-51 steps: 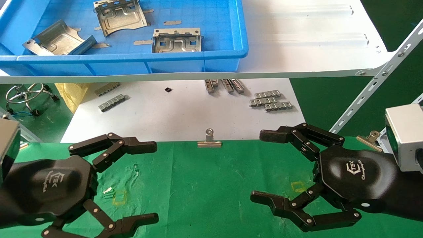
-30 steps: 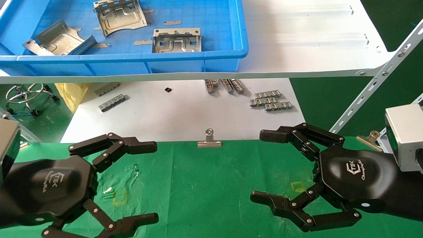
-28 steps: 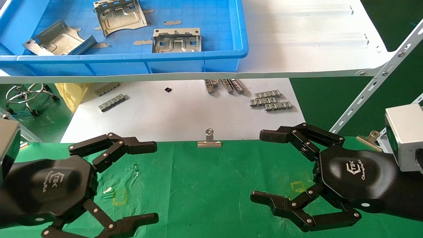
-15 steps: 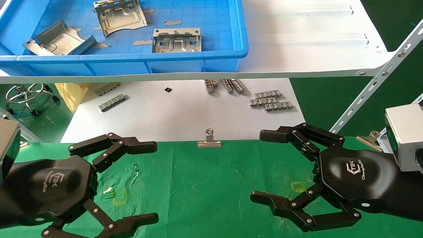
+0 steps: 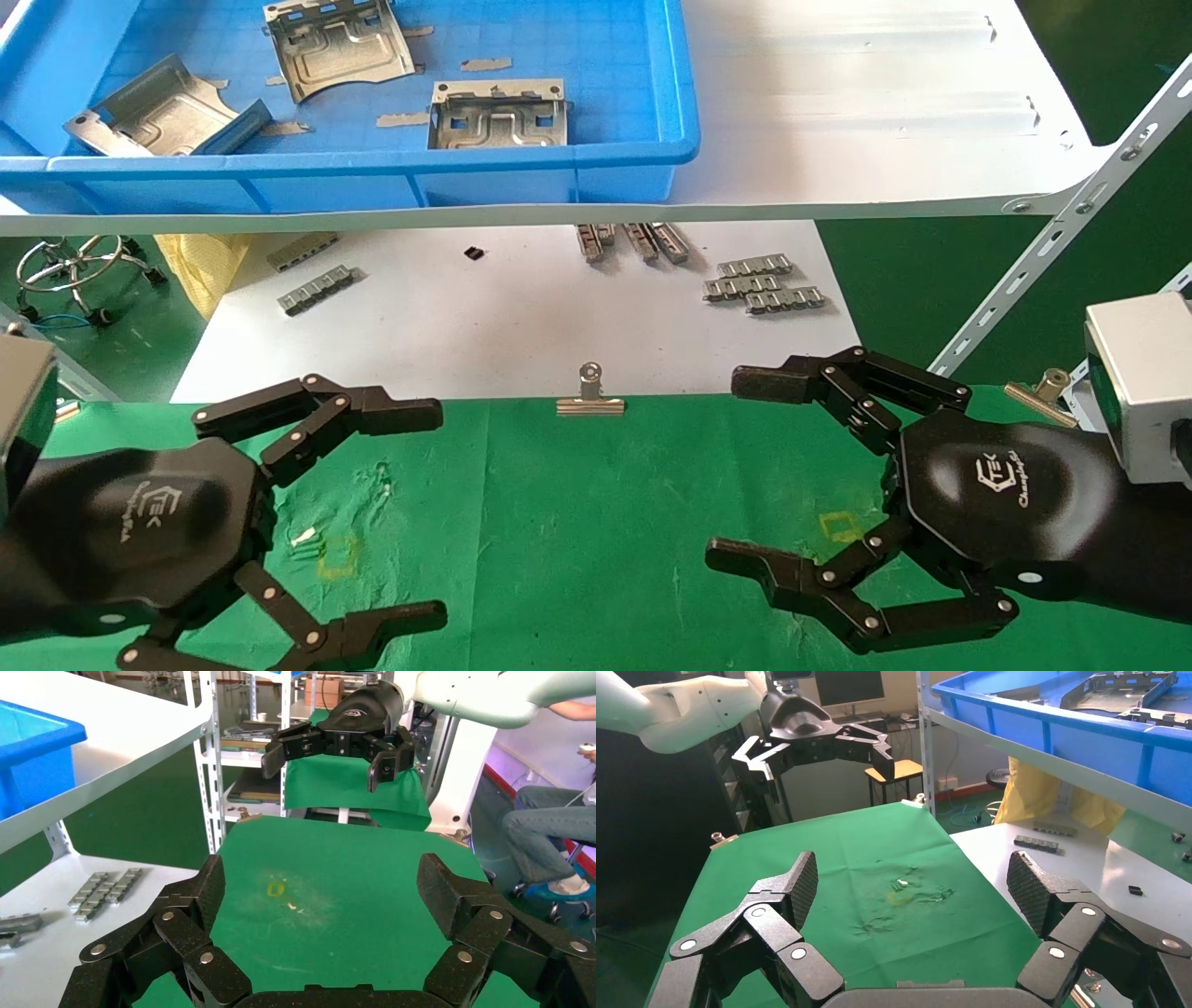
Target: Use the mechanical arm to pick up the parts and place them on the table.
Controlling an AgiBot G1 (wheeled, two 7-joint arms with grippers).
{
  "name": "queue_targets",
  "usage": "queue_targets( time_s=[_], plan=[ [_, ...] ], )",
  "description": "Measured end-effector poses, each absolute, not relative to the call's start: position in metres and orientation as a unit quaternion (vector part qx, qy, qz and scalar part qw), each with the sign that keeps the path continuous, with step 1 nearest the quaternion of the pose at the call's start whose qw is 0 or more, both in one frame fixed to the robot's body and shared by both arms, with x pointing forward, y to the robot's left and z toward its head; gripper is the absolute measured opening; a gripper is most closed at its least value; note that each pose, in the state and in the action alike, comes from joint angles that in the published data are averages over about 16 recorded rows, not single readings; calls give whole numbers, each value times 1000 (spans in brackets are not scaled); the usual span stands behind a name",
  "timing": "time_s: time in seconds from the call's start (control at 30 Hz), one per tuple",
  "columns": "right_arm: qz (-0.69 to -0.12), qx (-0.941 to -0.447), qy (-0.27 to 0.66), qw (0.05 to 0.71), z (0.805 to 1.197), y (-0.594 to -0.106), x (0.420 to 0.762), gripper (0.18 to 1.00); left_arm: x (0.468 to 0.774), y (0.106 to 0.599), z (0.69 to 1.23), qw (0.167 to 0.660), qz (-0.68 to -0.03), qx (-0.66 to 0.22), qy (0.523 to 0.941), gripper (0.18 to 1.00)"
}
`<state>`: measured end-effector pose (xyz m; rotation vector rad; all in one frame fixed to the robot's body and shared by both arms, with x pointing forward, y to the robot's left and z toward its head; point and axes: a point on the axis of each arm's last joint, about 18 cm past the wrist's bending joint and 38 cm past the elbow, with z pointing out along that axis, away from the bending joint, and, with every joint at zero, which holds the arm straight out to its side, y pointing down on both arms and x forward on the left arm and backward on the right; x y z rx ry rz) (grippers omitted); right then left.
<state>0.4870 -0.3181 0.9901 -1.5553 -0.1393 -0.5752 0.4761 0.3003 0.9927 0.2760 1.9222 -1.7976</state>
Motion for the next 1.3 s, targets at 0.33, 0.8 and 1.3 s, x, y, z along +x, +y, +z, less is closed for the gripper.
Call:
queue_targets(
  time_s=[0.33,0.8,1.3],
  plan=[
    [-256,-691,-62,673,990,-318,487,982,476,300,993,245,-659,101,704,1001],
    [-256,-691,-62,673,990,-318,487,826,476,300,993,245,-659,101,704,1001],
    [-256,-691,-62,673,990,-318,487,492,476,300,993,245,-659,101,704,1001]
  ],
)
